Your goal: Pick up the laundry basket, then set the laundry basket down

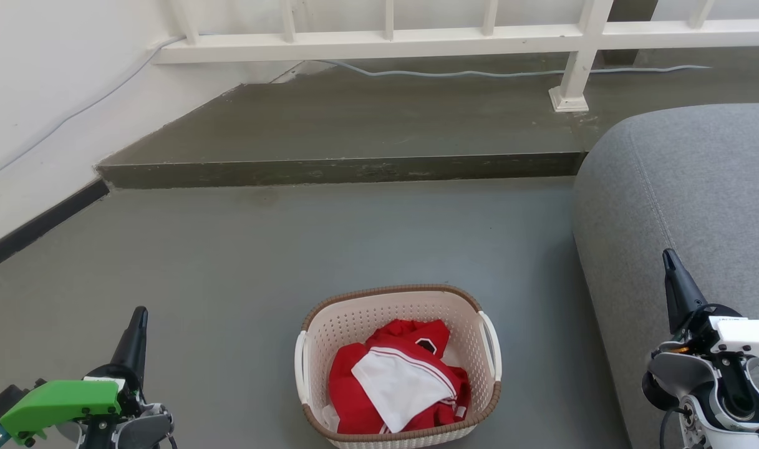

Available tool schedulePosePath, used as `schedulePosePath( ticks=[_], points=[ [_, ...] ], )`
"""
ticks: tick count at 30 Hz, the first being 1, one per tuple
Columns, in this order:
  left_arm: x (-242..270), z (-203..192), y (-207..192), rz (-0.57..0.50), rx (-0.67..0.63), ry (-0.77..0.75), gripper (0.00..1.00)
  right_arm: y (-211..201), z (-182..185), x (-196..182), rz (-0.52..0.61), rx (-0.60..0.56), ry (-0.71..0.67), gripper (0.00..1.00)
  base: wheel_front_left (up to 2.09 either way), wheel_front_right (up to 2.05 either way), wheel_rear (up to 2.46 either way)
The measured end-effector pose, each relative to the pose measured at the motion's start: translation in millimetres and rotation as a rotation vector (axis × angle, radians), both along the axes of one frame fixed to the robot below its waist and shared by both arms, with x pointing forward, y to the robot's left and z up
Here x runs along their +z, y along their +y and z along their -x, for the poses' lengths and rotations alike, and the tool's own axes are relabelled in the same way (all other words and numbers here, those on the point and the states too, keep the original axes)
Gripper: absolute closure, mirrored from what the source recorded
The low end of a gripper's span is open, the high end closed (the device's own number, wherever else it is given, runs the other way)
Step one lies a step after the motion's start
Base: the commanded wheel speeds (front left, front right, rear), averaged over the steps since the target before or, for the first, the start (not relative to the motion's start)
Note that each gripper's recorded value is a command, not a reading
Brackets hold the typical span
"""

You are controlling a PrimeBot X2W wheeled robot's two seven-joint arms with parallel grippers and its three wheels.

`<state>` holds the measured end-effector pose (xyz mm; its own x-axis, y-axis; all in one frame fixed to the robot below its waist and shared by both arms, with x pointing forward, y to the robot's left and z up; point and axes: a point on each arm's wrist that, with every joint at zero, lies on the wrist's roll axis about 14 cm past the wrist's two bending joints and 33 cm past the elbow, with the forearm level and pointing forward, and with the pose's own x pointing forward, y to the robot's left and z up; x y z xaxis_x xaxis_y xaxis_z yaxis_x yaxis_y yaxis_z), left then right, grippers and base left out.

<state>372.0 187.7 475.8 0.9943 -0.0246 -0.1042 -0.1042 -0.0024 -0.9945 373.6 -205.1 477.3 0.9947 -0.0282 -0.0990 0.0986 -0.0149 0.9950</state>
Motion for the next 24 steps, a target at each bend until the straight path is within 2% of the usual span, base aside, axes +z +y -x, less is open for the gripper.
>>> schedulePosePath(
  ticks=[24],
  points=[
    [-2.9,0.5,1.2,0.001,0.004,0.009,1.00,-0.4,0.3,-1.1,-0.001,-0.002,0.003,1.00,0.00,0.00,0.00]
  ],
)
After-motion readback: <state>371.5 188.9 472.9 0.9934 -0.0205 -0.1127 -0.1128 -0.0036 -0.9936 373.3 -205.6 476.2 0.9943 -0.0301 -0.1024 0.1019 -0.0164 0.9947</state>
